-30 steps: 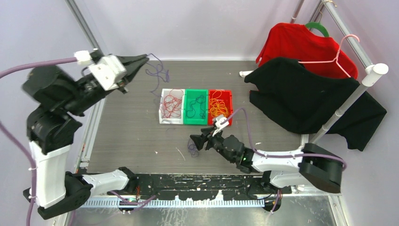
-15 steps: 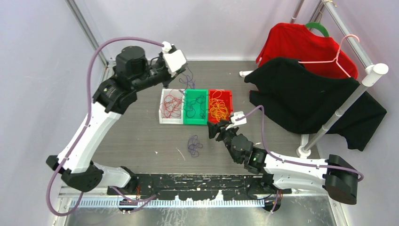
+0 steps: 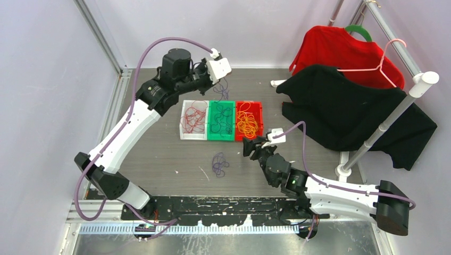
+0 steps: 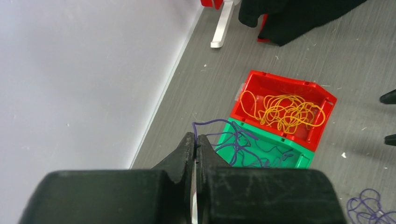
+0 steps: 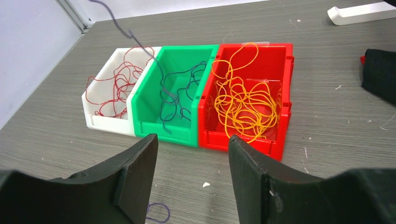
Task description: Untangle the cables
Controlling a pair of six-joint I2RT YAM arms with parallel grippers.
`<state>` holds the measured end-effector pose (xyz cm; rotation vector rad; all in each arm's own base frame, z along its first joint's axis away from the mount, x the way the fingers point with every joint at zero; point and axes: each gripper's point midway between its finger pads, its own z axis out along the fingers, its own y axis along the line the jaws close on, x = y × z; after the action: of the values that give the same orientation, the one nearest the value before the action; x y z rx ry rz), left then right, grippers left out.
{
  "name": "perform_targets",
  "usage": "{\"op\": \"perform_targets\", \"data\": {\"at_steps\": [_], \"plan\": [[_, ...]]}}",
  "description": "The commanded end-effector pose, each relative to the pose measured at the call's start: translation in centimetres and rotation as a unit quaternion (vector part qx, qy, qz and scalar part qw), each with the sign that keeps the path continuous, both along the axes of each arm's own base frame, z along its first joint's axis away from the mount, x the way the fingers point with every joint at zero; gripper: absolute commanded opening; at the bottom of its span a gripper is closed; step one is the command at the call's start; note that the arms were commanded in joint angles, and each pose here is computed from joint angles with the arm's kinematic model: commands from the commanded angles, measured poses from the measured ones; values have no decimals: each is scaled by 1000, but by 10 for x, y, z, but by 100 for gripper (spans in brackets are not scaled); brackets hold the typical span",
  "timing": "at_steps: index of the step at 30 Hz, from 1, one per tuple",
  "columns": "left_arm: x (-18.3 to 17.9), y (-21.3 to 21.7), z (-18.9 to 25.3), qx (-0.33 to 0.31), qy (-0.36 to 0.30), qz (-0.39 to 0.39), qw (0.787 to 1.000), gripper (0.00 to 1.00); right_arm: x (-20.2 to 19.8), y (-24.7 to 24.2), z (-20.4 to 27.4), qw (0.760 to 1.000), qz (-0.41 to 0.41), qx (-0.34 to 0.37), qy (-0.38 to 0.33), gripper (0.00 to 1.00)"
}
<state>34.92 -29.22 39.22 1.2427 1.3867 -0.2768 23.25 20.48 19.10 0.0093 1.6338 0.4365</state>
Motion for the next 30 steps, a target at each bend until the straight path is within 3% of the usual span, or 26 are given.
{"op": "perform_targets", "data": {"at_steps": [1, 10, 20, 30], "plan": [[6, -2, 53, -30, -80, 0, 996, 0, 0, -9, 6, 1000, -17, 15, -6, 62], [31, -12, 54, -5, -99, 9, 995, 0, -1, -11, 2, 1000, -19, 15, -1, 61], [23, -16, -40, 43, 6, -4, 999, 0, -1, -18, 6, 999, -30, 15, -5, 61], [38, -11, -113, 119, 63, 19, 991, 0, 0, -20, 4, 999, -36, 17, -5, 60]]}}
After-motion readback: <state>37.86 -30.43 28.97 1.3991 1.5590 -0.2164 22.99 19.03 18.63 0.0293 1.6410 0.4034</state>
